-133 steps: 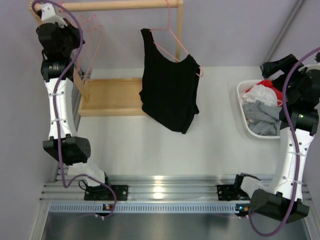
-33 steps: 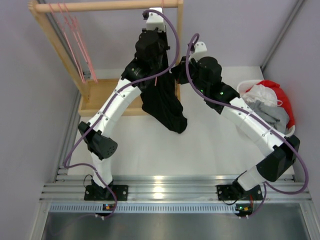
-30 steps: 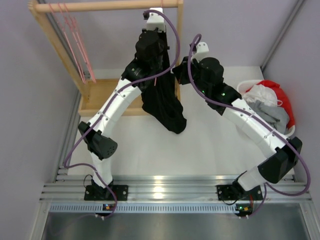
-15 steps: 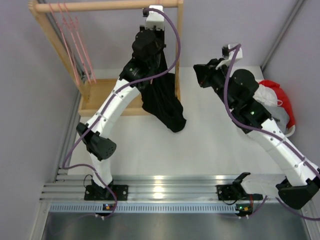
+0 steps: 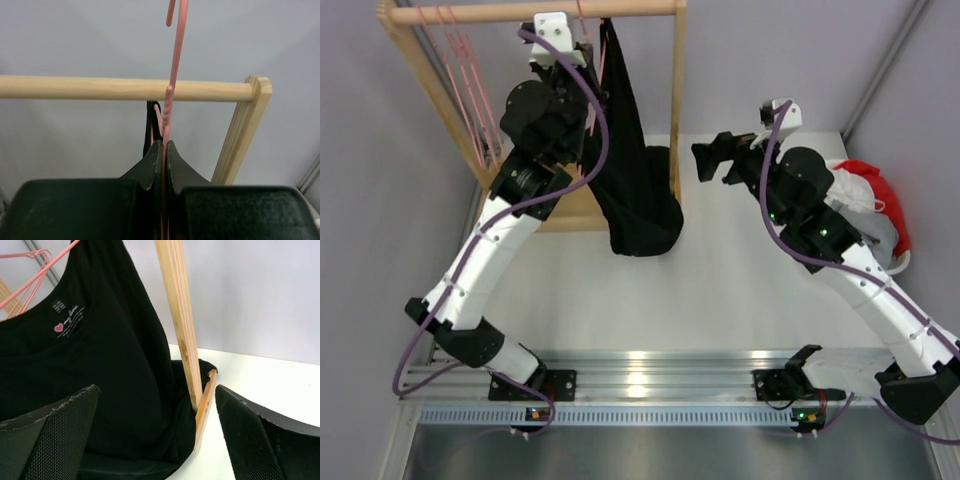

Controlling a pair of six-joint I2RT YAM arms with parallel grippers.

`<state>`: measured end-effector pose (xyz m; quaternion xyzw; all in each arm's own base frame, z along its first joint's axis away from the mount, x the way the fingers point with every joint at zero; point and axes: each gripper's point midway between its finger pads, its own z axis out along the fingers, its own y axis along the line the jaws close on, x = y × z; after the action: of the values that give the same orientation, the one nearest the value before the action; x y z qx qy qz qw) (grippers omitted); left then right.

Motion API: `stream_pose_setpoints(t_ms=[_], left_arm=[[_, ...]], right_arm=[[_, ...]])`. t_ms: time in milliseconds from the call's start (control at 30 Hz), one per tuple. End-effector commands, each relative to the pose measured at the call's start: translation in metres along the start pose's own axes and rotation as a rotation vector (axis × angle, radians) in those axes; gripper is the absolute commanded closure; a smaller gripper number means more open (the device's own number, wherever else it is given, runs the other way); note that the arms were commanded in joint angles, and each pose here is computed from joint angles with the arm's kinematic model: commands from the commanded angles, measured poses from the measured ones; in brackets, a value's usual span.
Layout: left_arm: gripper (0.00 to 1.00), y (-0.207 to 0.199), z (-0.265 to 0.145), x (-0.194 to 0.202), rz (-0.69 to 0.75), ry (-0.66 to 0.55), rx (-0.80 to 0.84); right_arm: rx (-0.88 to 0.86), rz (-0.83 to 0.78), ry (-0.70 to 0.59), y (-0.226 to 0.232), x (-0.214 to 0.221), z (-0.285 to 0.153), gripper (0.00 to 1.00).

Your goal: Remove the tank top from the hanger

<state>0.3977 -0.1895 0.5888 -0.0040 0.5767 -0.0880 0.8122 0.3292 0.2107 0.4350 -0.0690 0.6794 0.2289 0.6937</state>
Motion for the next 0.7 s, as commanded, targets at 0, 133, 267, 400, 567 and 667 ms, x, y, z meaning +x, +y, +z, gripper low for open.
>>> stream_pose_setpoints(t_ms=[0, 133, 267, 400, 567, 667], left_arm=[[1.0, 0.01, -0.023, -0.026, -0.109, -0.074, 0.017], [1.0, 0.016, -0.055, -0.019, -0.159, -0.049, 0.068], [1.0, 0.024, -0.101, -0.033, -0.248, -0.037, 0.15], [1.0, 0.015, -0.144, -0.028, -0.26, 0.036, 0.302], [1.0, 0.015, -0.19, -0.041, -0.318, 0.071, 0.42], [1.0, 0.014, -0.218, -0.056, -0.353, 0.064, 0.505]], right_arm=[[-0.042, 0.0, -0.056, 0.006, -0.02, -0.013, 0.02], [-0.148, -0.02, -0.035, 0.024, -0.017, -0.013, 0.0], [-0.312, -0.035, -0.011, 0.052, -0.013, -0.017, 0.01], [-0.393, -0.027, -0.007, 0.067, -0.009, -0.014, 0.01], [-0.557, -0.02, -0.024, 0.092, -0.001, -0.022, 0.01], [-0.703, -0.027, -0.051, 0.111, 0.004, -0.035, 0.01]])
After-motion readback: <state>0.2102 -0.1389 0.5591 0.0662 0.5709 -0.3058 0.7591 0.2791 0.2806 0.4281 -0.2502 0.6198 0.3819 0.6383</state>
